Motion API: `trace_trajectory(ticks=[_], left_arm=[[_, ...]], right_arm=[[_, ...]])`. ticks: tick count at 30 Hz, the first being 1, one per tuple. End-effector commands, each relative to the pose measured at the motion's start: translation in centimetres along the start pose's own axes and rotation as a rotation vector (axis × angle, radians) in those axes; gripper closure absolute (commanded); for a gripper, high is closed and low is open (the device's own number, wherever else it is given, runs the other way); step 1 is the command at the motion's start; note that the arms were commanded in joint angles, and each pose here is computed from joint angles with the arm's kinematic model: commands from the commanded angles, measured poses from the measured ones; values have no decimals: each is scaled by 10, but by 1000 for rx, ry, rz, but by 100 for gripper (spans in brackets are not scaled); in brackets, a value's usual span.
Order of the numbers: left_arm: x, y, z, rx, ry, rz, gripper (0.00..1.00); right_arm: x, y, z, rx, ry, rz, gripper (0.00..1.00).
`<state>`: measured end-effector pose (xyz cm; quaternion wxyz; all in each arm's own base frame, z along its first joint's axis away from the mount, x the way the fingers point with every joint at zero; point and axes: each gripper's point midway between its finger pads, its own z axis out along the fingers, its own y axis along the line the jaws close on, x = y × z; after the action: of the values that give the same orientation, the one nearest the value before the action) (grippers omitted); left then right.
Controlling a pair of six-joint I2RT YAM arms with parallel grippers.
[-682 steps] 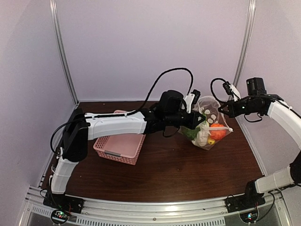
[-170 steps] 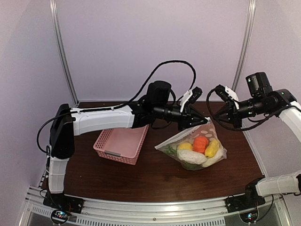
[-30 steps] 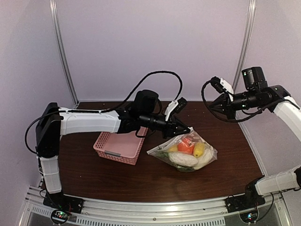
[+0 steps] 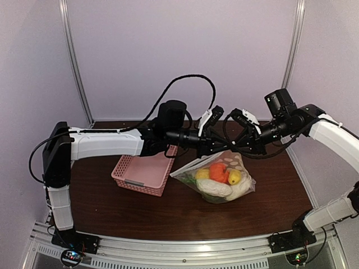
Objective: Place the food in the zip-top bag and seal the zipper
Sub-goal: Pick up the zipper food storage bag from the center of the board.
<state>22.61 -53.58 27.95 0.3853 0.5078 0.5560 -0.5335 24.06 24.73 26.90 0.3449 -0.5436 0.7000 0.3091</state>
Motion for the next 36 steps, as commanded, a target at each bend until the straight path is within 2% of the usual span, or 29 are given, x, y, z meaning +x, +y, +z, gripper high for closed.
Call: trace_trajectory(ticks=[1,3,4,5,8,12,22,25,26,28,30,36], left_arm=[[-14,1,1,19,-37,29,100],[-14,1,2,19,-37,26,100],[-14,1,2,18,-37,23,100],[-13,3,2,12,-34,20,100],[-6,14,3,-53,4,-3,100],[9,22,0,-104,60,-14,100],[36,22,-13,-149,141,-71,100],[43,22,-16,-150,150,-77,100],[41,21,-16,-146,145,-73,100],[32,20,-15,-133,116,-57,100],[20,17,-13,-113,78,-34,100],[-11,8,-12,-66,-18,24,100]], right_arm=[[-14,-1,-5,18,-23,-30,85],[-16,-1,-7,28,-30,-37,90],[-18,-3,-8,43,-32,-39,99],[-20,-9,-10,79,-34,-38,100],[-29,-26,-24,226,-66,-64,100],[-35,-44,-48,318,-107,-23,100],[-25,-57,-54,355,-126,17,100],[-21,-49,-45,284,-121,29,100],[-17,-45,-40,247,-111,24,99],[-7,-33,-29,171,-86,8,75],[2,-21,-17,113,-47,-26,64],[0,-2,-3,30,-10,-73,59]])
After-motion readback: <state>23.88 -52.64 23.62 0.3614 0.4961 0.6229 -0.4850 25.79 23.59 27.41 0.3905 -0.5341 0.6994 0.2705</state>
